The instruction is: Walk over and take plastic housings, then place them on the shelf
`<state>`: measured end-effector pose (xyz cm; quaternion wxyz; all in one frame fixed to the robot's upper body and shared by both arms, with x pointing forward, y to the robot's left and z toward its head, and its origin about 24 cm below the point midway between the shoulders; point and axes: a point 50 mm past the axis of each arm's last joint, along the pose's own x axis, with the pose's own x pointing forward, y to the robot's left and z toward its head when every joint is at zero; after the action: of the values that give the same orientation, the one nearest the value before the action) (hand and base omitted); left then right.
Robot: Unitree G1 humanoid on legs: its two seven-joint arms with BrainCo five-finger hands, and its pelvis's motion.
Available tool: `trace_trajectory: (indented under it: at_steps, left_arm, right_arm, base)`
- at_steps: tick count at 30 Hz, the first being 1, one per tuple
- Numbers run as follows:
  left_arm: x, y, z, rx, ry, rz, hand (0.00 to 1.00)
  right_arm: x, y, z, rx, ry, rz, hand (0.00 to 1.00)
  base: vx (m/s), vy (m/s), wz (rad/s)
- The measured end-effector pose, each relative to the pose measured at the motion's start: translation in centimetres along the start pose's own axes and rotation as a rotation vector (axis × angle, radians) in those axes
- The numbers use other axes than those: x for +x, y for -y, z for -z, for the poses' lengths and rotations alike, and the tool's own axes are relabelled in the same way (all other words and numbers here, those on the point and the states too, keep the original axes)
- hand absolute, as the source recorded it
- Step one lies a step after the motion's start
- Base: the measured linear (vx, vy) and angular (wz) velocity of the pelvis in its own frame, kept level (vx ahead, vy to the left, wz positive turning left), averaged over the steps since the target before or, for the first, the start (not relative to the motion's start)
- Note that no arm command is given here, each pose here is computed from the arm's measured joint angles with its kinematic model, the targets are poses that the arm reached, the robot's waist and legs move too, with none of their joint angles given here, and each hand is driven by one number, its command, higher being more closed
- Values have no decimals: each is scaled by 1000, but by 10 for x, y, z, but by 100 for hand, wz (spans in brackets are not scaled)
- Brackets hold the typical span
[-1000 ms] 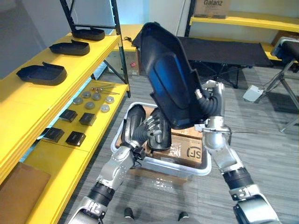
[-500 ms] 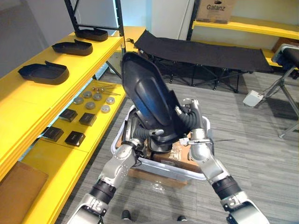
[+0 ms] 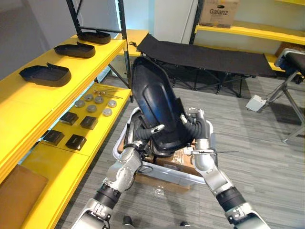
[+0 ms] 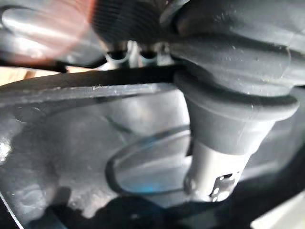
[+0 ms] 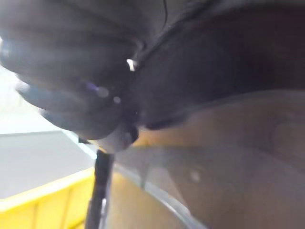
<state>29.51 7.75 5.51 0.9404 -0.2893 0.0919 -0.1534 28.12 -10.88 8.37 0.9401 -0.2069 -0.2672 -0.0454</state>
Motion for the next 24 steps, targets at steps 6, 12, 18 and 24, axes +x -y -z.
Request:
trace_trajectory:
  at_steps: [6,12,18,24]
  left_arm:
    - [-1,-1,4,-109,-21,-2,100]
    - [-6,-5,11,-280,3,-28,100]
    - [-6,0,10,-302,51,-21,100]
    - [-6,2,6,-237,107,-20,100]
  right_arm:
    - [-3,-2,-2,12,9,8,100]
    - [-6,-10,-9,33,38,-29,100]
    - [-8,-10,-11,43,41,-16,0]
    - [-21,-7,-13,84,41,-3,0]
  base:
    - [-2,1,5]
    - [-12,1,4]
    - [0,0,0]
    - [0,0,0]
